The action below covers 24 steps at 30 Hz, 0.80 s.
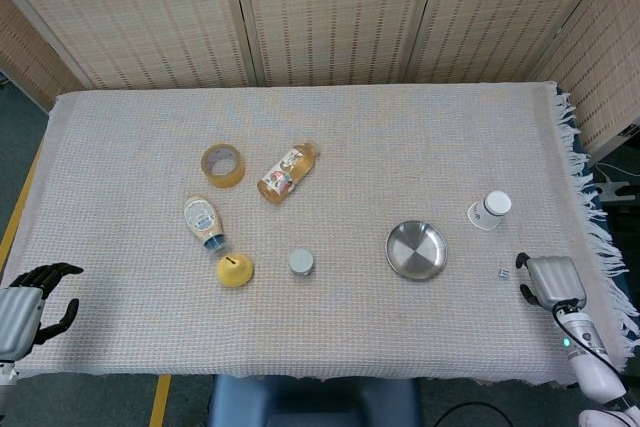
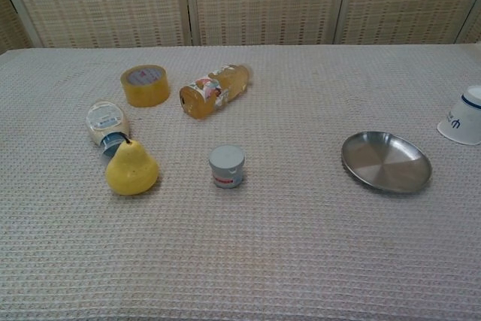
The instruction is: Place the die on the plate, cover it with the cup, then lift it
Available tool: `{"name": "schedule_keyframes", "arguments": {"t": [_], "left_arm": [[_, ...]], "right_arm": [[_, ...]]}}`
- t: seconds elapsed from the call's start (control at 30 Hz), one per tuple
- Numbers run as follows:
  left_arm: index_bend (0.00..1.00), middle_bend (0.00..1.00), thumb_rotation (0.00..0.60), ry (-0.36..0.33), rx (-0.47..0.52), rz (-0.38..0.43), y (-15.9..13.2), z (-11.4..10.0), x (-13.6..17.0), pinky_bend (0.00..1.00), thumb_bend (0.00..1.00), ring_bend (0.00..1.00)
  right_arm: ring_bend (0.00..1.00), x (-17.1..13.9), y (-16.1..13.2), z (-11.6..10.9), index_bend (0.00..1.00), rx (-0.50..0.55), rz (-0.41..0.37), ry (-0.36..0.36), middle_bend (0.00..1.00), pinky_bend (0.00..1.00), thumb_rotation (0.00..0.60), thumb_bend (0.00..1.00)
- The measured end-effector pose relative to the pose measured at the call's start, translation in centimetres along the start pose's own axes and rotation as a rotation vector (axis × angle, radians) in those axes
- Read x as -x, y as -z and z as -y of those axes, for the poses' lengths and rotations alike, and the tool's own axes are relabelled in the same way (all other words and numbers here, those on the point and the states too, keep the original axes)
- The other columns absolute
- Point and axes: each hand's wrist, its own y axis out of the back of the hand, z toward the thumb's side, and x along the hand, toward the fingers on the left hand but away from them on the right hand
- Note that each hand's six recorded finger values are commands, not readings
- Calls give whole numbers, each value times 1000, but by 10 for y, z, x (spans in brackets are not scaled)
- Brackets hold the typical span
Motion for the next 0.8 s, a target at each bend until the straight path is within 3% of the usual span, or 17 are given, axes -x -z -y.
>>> {"name": "schedule_keyframes", "arguments": {"t": [0.33,0.8], "left_arm": [[308,291,600,0,2,5,-1,0,0,348,430,267],[308,291,600,6,-1,11,-2,1,0,348,429,267]], "right_arm": [[837,11,-6,13,417,27,-22,-18,773,1000,600,263],[852,18,-15,16,470,62,-63,12,787,1000,600,263]]}}
